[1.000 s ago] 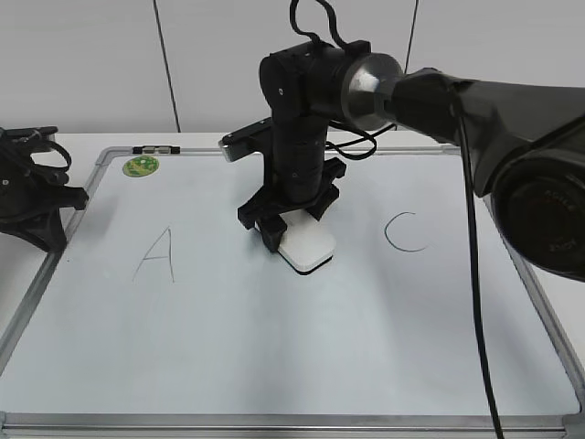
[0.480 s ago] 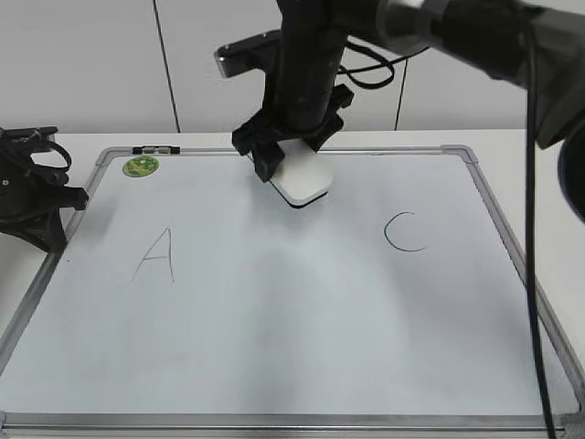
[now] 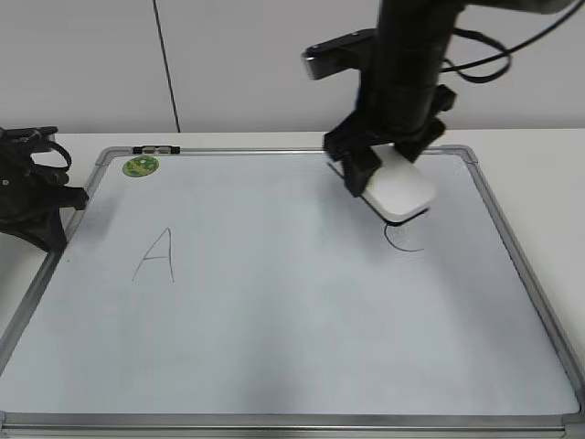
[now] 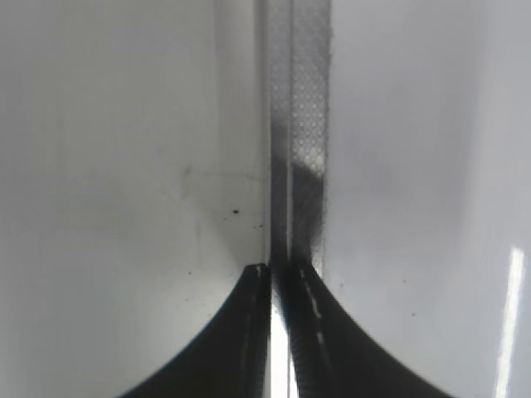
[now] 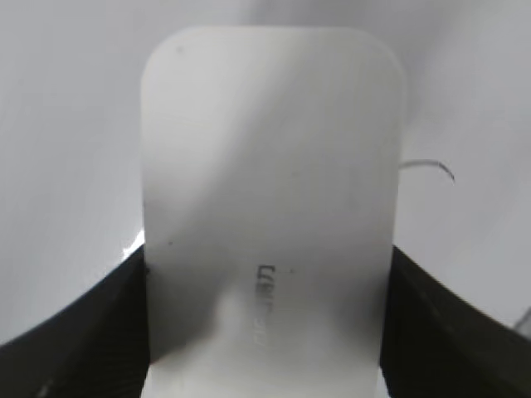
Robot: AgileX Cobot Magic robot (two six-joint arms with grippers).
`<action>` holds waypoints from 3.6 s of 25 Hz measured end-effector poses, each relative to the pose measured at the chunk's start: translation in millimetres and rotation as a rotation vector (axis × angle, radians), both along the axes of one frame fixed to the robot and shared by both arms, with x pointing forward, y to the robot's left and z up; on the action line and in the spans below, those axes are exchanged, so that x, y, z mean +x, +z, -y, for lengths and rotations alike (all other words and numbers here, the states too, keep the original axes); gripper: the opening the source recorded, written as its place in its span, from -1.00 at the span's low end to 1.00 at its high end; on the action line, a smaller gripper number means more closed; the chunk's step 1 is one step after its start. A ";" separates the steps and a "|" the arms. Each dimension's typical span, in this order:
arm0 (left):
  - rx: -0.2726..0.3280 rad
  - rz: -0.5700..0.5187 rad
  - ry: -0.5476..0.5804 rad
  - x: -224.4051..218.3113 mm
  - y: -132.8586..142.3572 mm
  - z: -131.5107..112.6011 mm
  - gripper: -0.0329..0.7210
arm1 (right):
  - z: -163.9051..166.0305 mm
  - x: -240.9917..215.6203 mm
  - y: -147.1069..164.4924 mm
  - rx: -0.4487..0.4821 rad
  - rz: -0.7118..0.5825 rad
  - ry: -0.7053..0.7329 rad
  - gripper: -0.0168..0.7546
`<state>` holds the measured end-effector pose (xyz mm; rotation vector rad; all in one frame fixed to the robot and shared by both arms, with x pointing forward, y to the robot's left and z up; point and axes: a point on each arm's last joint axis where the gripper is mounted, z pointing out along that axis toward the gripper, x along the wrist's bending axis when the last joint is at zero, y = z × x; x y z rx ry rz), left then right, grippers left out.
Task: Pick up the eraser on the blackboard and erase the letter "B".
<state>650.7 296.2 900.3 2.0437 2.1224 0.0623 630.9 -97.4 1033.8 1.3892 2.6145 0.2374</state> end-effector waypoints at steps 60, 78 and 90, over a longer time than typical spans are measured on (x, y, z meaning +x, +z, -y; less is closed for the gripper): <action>-0.028 -0.067 -0.040 -3.6 61.8 5.2 0.32 | 172.1 -31.7 51.7 0.149 0.013 -0.400 0.65; -0.008 0.418 -0.086 -217.0 274.3 8.5 0.34 | 182.8 -222.6 107.9 0.205 0.221 -0.375 0.62; -0.003 0.573 -0.074 -356.7 229.7 7.0 0.34 | 192.8 -327.1 69.6 0.211 0.359 -0.408 0.61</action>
